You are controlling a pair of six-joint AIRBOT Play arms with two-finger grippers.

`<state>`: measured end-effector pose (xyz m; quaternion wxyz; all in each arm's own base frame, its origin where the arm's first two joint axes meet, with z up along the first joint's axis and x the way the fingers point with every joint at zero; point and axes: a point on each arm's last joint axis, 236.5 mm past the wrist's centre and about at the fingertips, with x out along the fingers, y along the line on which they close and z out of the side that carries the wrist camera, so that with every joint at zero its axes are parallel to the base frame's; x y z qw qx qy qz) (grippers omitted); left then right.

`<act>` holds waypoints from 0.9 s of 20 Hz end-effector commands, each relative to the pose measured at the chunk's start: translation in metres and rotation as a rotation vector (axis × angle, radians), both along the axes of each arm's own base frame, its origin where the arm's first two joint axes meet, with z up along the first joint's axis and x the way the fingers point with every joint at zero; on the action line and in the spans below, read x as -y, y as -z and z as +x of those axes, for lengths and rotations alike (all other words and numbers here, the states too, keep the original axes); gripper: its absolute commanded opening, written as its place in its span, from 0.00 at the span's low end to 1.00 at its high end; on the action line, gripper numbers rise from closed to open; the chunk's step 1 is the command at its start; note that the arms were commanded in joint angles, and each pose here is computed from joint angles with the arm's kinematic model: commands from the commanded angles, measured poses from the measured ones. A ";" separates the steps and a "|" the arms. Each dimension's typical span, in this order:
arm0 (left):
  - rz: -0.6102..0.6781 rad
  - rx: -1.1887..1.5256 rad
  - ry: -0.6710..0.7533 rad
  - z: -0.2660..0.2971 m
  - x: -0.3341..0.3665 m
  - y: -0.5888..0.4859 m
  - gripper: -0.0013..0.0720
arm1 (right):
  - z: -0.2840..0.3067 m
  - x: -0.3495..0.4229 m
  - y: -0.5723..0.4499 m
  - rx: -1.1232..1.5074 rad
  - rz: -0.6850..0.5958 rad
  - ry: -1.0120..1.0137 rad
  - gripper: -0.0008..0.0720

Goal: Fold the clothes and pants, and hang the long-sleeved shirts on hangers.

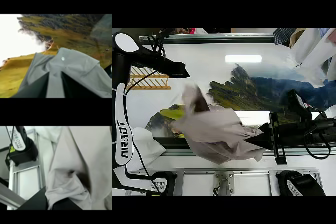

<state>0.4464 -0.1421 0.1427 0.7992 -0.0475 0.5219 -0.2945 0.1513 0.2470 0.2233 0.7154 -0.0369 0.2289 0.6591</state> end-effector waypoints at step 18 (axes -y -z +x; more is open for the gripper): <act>-0.159 0.245 -0.290 -0.016 -0.103 -0.120 0.84 | 0.154 0.064 -0.050 0.220 0.168 0.637 0.02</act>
